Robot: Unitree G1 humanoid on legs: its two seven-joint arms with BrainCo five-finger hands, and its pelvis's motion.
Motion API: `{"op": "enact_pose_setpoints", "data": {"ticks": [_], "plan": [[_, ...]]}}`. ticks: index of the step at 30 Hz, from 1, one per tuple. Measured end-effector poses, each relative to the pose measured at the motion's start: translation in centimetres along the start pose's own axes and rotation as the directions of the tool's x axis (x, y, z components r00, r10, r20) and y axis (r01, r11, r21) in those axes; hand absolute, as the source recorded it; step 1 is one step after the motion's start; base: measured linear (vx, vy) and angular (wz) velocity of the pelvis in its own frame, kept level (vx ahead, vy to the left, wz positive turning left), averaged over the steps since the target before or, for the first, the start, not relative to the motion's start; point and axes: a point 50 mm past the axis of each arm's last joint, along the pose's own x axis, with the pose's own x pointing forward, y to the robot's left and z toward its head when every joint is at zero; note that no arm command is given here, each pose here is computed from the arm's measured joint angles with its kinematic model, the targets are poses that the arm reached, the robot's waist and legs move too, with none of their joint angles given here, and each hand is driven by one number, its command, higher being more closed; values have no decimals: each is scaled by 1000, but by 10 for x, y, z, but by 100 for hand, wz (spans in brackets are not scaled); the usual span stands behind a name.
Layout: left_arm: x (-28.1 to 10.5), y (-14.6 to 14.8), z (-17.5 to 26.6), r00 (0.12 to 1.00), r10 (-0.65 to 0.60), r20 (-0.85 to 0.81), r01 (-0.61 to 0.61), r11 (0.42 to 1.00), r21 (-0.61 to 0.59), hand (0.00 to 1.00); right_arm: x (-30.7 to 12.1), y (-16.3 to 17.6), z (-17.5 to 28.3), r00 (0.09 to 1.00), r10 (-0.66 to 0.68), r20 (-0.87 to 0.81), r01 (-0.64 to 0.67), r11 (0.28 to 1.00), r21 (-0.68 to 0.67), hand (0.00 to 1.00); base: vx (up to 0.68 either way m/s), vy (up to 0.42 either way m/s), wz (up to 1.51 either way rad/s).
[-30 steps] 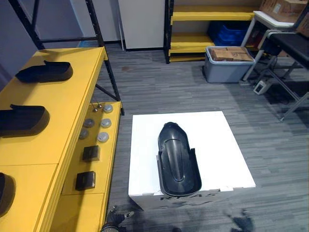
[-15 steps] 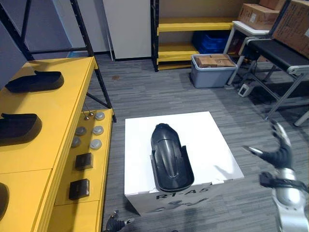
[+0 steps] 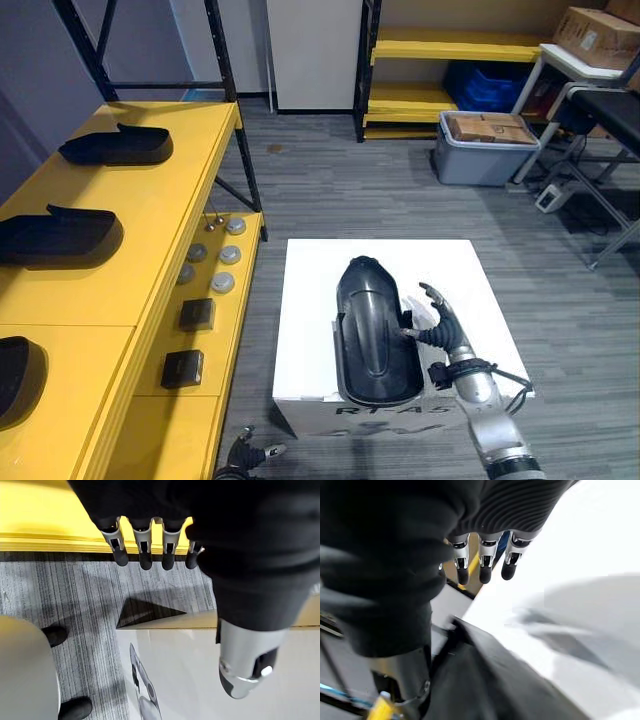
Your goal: Walk over and take plastic housings, then place them on the shelf
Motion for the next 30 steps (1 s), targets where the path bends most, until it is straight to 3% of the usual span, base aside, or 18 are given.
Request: {"op": "enact_pose_setpoints", "data": {"ticks": [8,9,21,30], "plan": [[0,-7,4,1000,-1,11,1,1000,16,0,12,8,-14,994,-53,-98,50,998,-33,0,-52,15,13],[0,-7,4,1000,-2,13,1,1000,18,0,13,8,-13,994,-52,-99,48,998,-46,100,-96,18,-2],[2,-4,8,1000,4,22,-4,999,39,0,33,-2,-8,993,-79,-89,67,989,-134,100,-10,8,-1],[2,-1,8,1000,10,23,-11,999,42,0,35,-4,-7,994,-56,-95,49,996,-73,100,12,5,0]]}}
